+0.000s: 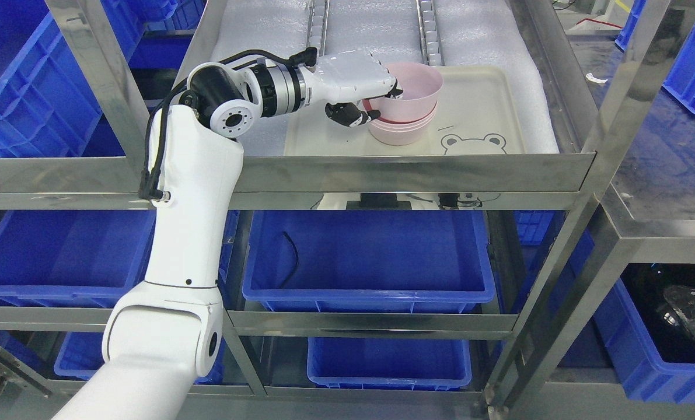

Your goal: Stack pink IKEA bowl on shelf middle layer

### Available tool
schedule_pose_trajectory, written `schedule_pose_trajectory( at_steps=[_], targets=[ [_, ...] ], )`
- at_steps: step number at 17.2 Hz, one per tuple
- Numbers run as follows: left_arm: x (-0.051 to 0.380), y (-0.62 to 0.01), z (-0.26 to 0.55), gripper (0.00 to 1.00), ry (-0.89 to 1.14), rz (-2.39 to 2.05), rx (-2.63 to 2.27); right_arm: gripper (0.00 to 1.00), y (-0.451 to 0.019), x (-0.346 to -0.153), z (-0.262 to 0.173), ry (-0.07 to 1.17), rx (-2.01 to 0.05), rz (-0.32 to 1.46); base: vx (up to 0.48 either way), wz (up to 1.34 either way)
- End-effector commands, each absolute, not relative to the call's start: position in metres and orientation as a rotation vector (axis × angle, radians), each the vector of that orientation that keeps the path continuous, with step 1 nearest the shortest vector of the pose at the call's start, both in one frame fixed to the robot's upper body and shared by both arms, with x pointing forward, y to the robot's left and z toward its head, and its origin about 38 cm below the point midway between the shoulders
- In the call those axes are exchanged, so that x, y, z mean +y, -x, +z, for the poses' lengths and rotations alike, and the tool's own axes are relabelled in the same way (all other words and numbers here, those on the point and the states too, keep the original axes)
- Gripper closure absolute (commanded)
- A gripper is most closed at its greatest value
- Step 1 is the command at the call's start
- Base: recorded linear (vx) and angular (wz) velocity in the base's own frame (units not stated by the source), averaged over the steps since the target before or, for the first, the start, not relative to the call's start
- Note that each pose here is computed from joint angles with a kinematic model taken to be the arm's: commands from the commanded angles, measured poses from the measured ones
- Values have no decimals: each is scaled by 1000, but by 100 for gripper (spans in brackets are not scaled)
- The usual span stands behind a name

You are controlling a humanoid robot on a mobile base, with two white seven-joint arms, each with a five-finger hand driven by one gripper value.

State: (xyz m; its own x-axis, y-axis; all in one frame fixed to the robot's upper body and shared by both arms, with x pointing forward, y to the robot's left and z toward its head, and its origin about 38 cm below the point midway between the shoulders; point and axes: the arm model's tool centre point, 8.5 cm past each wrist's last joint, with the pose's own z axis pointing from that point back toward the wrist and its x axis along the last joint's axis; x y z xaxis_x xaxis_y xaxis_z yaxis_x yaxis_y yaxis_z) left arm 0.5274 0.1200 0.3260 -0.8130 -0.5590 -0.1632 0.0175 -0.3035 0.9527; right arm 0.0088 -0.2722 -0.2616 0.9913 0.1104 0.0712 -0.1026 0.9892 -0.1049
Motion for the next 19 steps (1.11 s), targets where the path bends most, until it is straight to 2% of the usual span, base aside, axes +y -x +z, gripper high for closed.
schedule_pose_trajectory(
  at_steps=[1,2,3,6,8,9,12,16,17,19],
  targets=[
    [123,-532,312,85,-684,-2219,-1476,0,-12,-283,-261,118,-90,108,0,0],
    [125,-532,312,80,-683,-2211,-1480,0,-13,-283,-261,119,-91,108,0,0],
    [126,-533,313,71,-684,-2202,-1486,0,-12,-283,-261,118,-90,108,0,0],
    [136,-534,319,30,-681,-2143,-1534,0,-12,-283,-261,118,-90,108,-1,11],
    [142,-533,332,16,-666,-2039,-1675,0,-12,-283,-261,118,-90,108,0,0],
    [143,-529,346,8,-591,-1930,-1853,0,-12,-283,-261,118,-90,108,0,0],
    [145,-519,367,1,-411,-1753,-2118,0,-12,-283,-261,118,-90,108,0,0],
    [150,-511,367,0,-340,-1667,-2212,0,-12,-283,-261,118,-90,108,0,0],
    [143,-505,363,0,-322,-1679,-2231,0,-12,-283,-261,118,-90,108,-15,18],
    [93,-473,339,0,-149,-1778,-2306,0,-12,-283,-261,118,-90,108,-19,45]
  ],
)
